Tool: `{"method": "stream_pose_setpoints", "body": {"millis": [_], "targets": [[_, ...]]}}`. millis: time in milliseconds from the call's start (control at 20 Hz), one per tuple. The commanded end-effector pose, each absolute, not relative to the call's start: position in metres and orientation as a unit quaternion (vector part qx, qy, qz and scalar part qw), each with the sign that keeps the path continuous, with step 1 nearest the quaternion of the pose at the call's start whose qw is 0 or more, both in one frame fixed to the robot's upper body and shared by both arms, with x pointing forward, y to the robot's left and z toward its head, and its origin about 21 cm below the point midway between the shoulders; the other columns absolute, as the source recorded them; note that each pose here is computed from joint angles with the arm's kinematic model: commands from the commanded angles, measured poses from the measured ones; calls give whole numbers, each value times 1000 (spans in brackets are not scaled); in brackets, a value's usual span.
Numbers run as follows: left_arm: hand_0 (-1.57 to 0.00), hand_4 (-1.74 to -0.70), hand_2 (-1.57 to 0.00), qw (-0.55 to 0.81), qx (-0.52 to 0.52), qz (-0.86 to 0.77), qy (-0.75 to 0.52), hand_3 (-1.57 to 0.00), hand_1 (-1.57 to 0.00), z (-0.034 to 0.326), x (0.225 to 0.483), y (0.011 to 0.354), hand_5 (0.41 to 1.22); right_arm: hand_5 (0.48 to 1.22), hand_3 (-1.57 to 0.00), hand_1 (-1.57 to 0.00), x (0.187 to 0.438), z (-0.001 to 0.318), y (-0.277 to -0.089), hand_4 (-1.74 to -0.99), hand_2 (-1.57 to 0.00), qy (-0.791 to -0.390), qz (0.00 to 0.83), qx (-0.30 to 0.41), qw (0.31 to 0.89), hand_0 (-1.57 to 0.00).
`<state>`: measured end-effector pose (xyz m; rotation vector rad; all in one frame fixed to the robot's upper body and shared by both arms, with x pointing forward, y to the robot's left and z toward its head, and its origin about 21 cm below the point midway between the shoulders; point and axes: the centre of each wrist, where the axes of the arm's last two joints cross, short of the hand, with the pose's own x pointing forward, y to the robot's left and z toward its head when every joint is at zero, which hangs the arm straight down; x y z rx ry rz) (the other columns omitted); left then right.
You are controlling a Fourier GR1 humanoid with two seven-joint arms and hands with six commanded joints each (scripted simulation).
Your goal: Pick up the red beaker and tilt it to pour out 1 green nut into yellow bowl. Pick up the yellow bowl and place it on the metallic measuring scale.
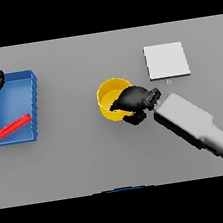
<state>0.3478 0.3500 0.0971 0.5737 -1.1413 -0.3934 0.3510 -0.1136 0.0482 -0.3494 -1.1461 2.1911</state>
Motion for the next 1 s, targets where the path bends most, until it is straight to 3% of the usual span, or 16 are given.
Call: {"method": "stream_pose_setpoints", "body": {"millis": [0, 100, 200, 400, 750, 950], "targets": [[1, -719, 1, 786, 270, -180, -526, 1, 1, 95, 348, 349, 692, 999, -351, -693, 350, 46, -114, -1454, -476, -436, 834, -131, 311, -750], [1, -719, 1, 783, 275, -186, -526, 1, 1, 99, 352, 351, 693, 1079, -574, -1009, 352, 48, -114, -1552, -870, -439, 836, -119, 309, -1045], [1, -724, 1, 784, 271, -182, -529, 1, 1, 96, 347, 349, 696, 1130, -834, -1211, 351, 47, -117, -1614, -1122, -446, 832, -117, 308, -1235], [1, -722, 1, 781, 272, -186, -531, 1, 1, 99, 348, 351, 695, 1184, -1183, -1424, 352, 50, -115, -1689, -1240, -453, 830, -128, 299, -1433], [1, -717, 1, 789, 267, -184, -522, 1, 1, 100, 349, 351, 696, 1213, -1340, -1540, 353, 69, -126, -1730, -1331, -469, 815, -132, 314, -1542], [1, -724, 1, 785, 272, -190, -523, 1, 1, 101, 349, 353, 693, 1218, -1252, -1558, 353, 93, -136, -1737, -1414, -484, 800, -140, 327, -1559]]}}
